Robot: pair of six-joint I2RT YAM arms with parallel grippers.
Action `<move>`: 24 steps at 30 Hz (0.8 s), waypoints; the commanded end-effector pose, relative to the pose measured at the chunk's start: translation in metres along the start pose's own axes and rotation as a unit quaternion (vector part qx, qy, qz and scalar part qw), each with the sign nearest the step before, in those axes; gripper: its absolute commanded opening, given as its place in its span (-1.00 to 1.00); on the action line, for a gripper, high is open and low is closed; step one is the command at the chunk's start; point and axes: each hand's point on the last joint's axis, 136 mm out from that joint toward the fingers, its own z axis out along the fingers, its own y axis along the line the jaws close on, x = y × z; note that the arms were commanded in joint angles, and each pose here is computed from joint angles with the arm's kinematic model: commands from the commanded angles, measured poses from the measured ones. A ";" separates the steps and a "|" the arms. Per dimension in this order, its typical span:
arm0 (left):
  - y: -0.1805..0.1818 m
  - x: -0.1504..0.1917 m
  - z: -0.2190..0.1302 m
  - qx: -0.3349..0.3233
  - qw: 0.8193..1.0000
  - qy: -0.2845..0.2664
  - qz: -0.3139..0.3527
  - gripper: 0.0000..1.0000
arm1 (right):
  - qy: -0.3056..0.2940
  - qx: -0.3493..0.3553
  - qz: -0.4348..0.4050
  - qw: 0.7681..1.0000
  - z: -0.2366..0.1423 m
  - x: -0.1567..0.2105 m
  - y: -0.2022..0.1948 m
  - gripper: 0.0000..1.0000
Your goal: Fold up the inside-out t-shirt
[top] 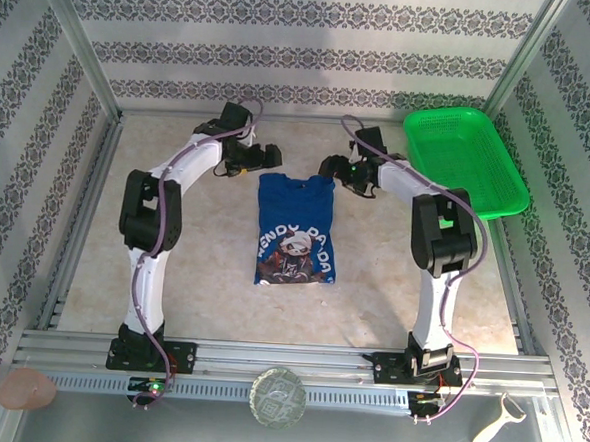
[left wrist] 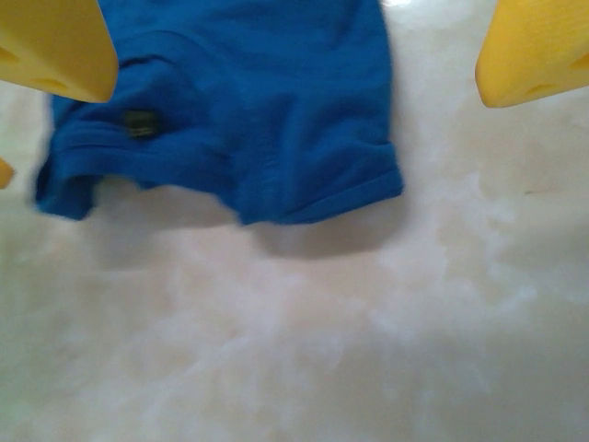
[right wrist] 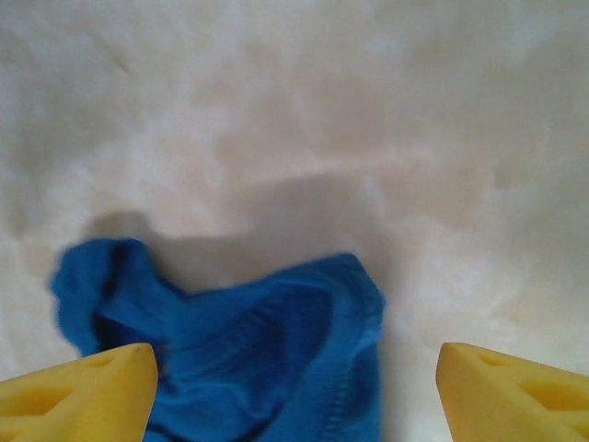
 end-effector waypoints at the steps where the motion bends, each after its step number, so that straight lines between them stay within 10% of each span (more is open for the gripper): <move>1: 0.011 0.022 0.007 -0.025 0.998 0.058 0.016 0.99 | 0.012 0.007 -0.021 1.000 0.002 0.003 0.008 0.60; 24: -0.030 0.072 0.063 0.041 0.993 0.107 0.000 0.86 | 0.090 -0.041 -0.025 0.995 0.046 0.052 0.032 0.46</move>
